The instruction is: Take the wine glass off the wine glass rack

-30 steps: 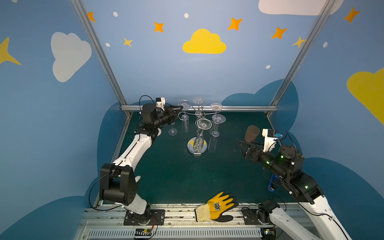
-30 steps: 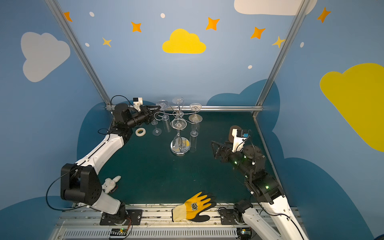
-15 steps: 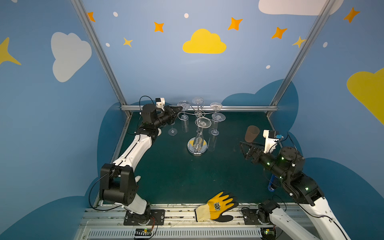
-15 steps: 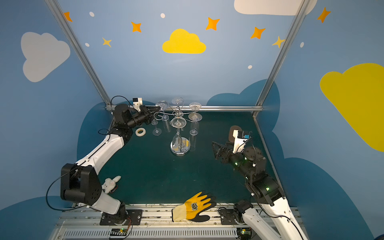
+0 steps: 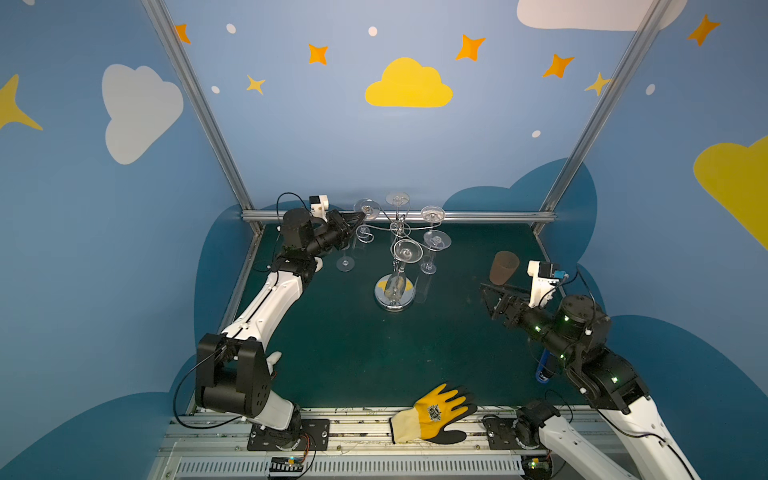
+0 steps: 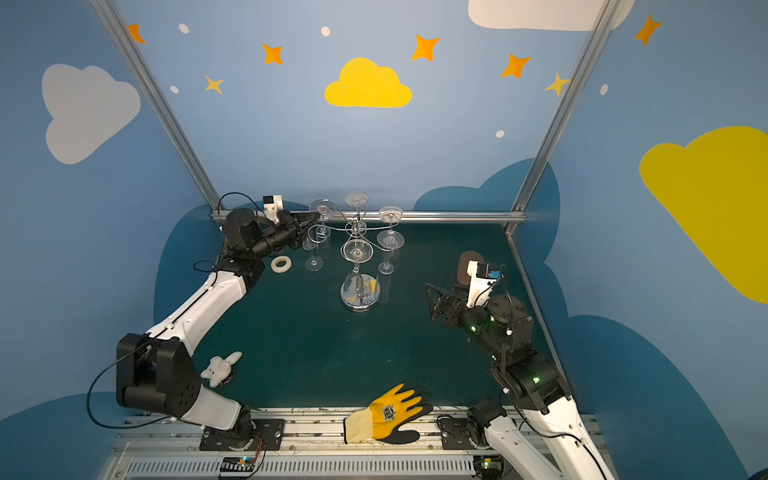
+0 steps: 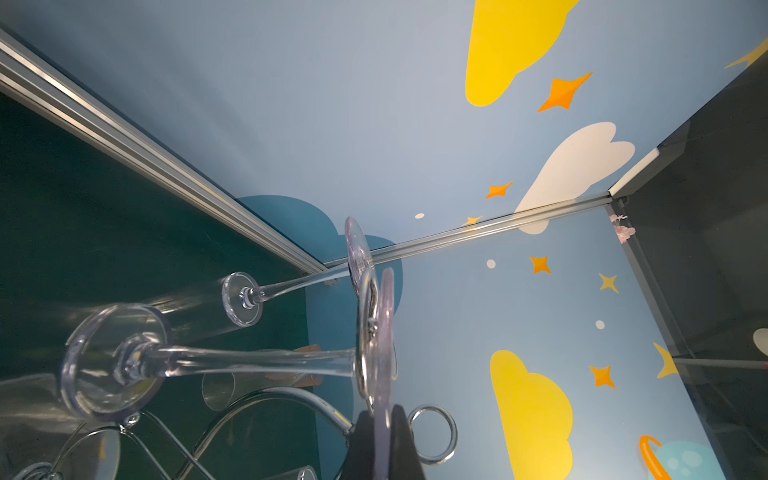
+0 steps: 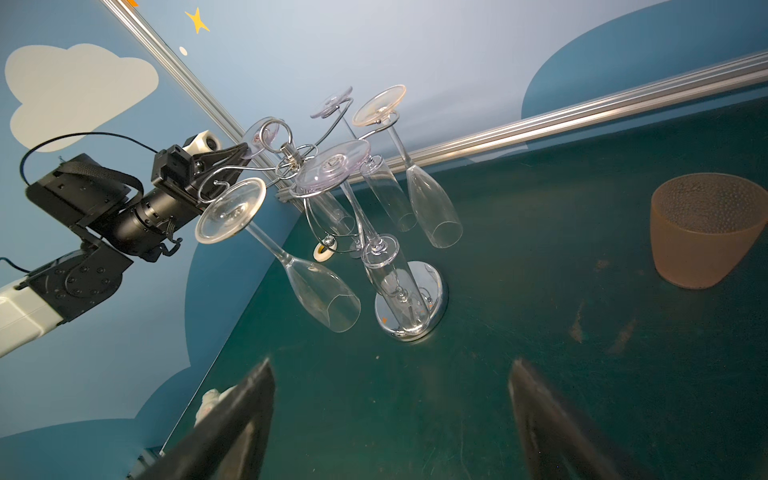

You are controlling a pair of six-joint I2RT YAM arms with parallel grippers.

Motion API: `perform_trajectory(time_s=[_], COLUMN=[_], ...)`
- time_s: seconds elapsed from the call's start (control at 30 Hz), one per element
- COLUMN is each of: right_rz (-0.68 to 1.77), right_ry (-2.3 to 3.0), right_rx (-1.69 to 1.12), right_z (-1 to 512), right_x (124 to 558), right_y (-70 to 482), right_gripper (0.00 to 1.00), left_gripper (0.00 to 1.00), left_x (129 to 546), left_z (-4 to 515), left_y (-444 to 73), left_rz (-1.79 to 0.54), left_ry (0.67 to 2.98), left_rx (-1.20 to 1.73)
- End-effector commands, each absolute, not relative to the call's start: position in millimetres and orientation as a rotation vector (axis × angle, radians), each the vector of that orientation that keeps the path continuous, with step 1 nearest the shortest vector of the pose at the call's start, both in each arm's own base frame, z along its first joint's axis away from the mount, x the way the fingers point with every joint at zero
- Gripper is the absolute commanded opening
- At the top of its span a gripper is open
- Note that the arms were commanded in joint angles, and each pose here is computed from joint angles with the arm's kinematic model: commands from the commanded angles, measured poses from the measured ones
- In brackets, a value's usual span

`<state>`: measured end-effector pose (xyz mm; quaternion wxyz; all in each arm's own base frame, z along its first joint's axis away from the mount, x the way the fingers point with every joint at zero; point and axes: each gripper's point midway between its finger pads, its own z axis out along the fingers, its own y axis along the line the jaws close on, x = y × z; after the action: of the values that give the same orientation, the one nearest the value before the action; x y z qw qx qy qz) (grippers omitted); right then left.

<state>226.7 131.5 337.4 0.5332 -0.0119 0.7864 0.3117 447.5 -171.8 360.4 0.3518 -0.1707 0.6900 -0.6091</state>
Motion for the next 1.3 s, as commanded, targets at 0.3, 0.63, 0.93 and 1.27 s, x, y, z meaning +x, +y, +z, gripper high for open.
perform_trajectory(time_s=[0.3,0.63,0.93,1.27], right_rz=[0.752,0.752,0.752,0.755], right_ry=[1.855,1.847,1.847,1.85], right_rx=[-0.002,-0.003,-0.002,-0.006], right_z=[341,343,342,344], right_x=[223,222,220,222], right_y=[127,126,125,127], right_gripper=[0.88,0.88,0.88,0.88], left_gripper=[0.03,0.03,0.03,0.03], left_x=[429,430,437,445], left_z=[408,411,413,420], left_y=[-169,-163,-153,-156], left_rz=[-1.631,-1.608,-1.571,-1.573], left_ry=[1.673,1.659,1.659,1.66], left_rx=[-0.391,-0.418,-0.425,-0.409])
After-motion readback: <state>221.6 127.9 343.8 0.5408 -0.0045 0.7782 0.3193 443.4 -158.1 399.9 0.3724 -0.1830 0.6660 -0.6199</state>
